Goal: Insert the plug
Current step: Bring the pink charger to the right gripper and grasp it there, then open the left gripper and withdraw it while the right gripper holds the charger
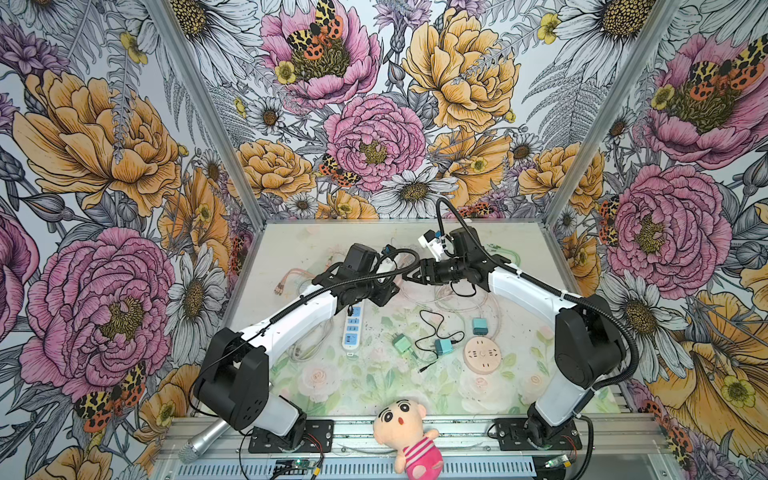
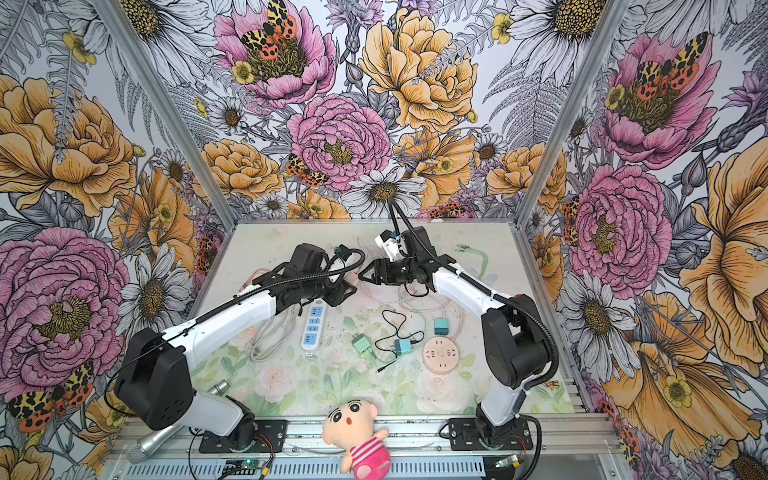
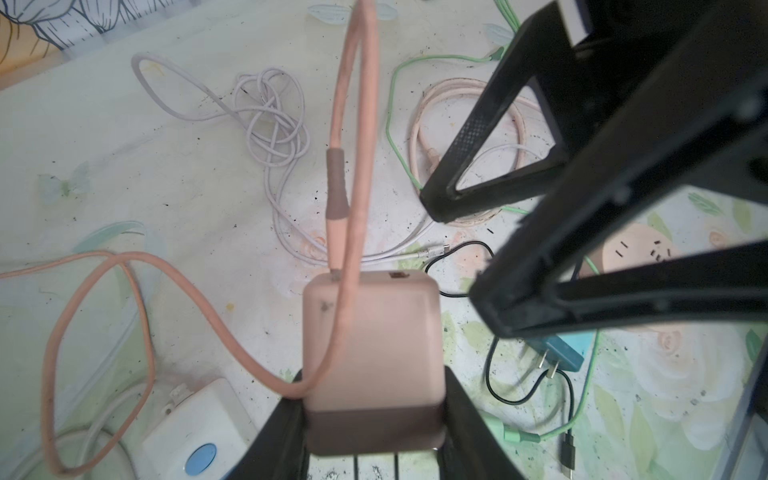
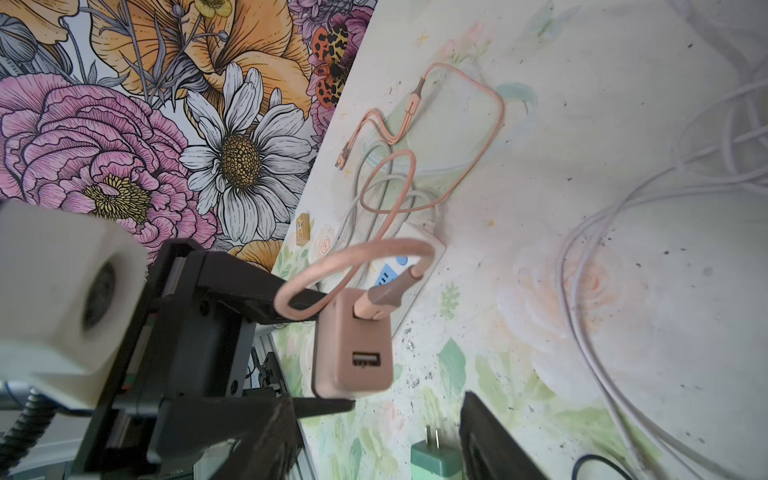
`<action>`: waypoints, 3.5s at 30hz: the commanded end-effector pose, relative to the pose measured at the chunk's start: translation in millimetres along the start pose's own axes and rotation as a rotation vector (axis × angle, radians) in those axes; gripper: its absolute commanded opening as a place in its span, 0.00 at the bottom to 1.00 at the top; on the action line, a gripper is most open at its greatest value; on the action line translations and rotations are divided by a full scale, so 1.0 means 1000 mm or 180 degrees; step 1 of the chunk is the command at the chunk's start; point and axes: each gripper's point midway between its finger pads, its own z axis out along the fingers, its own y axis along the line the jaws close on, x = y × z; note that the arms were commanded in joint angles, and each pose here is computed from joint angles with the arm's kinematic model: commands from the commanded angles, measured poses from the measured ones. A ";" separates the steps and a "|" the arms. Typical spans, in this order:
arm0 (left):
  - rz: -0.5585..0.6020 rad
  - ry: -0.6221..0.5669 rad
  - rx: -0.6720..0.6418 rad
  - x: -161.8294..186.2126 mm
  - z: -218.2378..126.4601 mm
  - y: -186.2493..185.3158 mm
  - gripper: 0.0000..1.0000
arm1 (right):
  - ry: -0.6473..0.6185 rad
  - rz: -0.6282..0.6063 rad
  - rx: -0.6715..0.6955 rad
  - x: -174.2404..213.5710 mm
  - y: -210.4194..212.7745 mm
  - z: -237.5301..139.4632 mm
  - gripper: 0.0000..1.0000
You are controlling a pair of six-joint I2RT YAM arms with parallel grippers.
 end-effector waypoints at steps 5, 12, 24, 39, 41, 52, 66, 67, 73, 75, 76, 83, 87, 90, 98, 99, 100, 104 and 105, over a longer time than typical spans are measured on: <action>0.0233 -0.0222 0.0227 -0.014 -0.012 -0.020 0.31 | 0.0037 -0.0001 -0.0052 -0.004 0.000 0.010 0.64; 0.0343 -0.0242 0.0171 -0.017 -0.007 -0.023 0.31 | 0.0178 0.0098 -0.0237 0.000 0.005 0.019 0.60; 0.0579 -0.0244 0.0034 -0.014 -0.011 -0.017 0.31 | 0.0393 0.0131 -0.0545 0.017 0.017 0.019 0.51; 0.0810 -0.0272 0.0028 -0.018 -0.009 -0.025 0.30 | 0.0461 0.0208 -0.0454 0.027 0.010 0.020 0.41; 0.0858 -0.0281 0.0060 -0.019 -0.009 -0.029 0.30 | 0.0463 0.0214 -0.0460 0.026 0.010 0.021 0.41; 0.0791 -0.0252 -0.0214 -0.025 -0.009 -0.015 0.43 | 0.0365 -0.0043 -0.0163 0.029 0.005 0.017 0.00; -0.0318 -0.0166 -0.0682 0.009 -0.031 0.033 0.61 | 0.0044 0.0182 0.0473 -0.001 -0.015 0.010 0.00; -0.0476 -0.0160 -0.0655 0.013 -0.031 0.041 0.61 | 0.0040 0.0194 0.0477 -0.002 -0.014 0.010 0.00; -0.1515 -0.0354 -0.0459 0.025 -0.034 0.090 0.59 | 0.0017 0.0195 0.0558 -0.001 -0.007 0.015 0.00; -0.1798 -0.0331 -0.0518 0.032 -0.032 0.107 0.59 | 0.0043 0.0132 0.0610 0.004 -0.001 0.021 0.00; -0.1909 -0.0310 -0.0504 0.034 -0.029 0.111 0.58 | 0.0058 0.0104 0.0635 0.006 0.002 0.024 0.00; -0.2055 -0.0119 -0.0320 0.041 -0.006 0.107 0.59 | 0.0014 0.0105 0.0768 0.007 0.014 0.032 0.00; -0.2238 -0.0019 -0.0382 0.052 0.004 0.113 0.59 | -0.0036 0.0150 0.0791 0.004 0.018 0.033 0.00; -0.2259 0.0027 -0.0643 0.059 0.009 0.126 0.59 | 0.0017 0.0162 0.0748 0.007 0.023 0.040 0.00; -0.2011 -0.0035 -0.0995 0.047 0.023 0.152 0.54 | 0.0148 0.0238 0.0729 0.016 0.027 0.059 0.00; -0.1978 -0.0054 -0.0970 0.044 0.026 0.152 0.54 | 0.0156 0.0242 0.0727 0.017 0.028 0.061 0.00; -0.1937 -0.0078 -0.0933 0.039 0.029 0.151 0.52 | 0.0162 0.0244 0.0732 0.017 0.029 0.064 0.00; -0.1886 -0.0130 -0.0946 0.030 0.037 0.158 0.27 | 0.0175 0.0308 0.0805 0.022 0.028 0.071 0.00; -0.1894 -0.0132 -0.0994 0.030 0.038 0.162 0.23 | 0.0184 0.0336 0.0813 0.023 0.028 0.073 0.00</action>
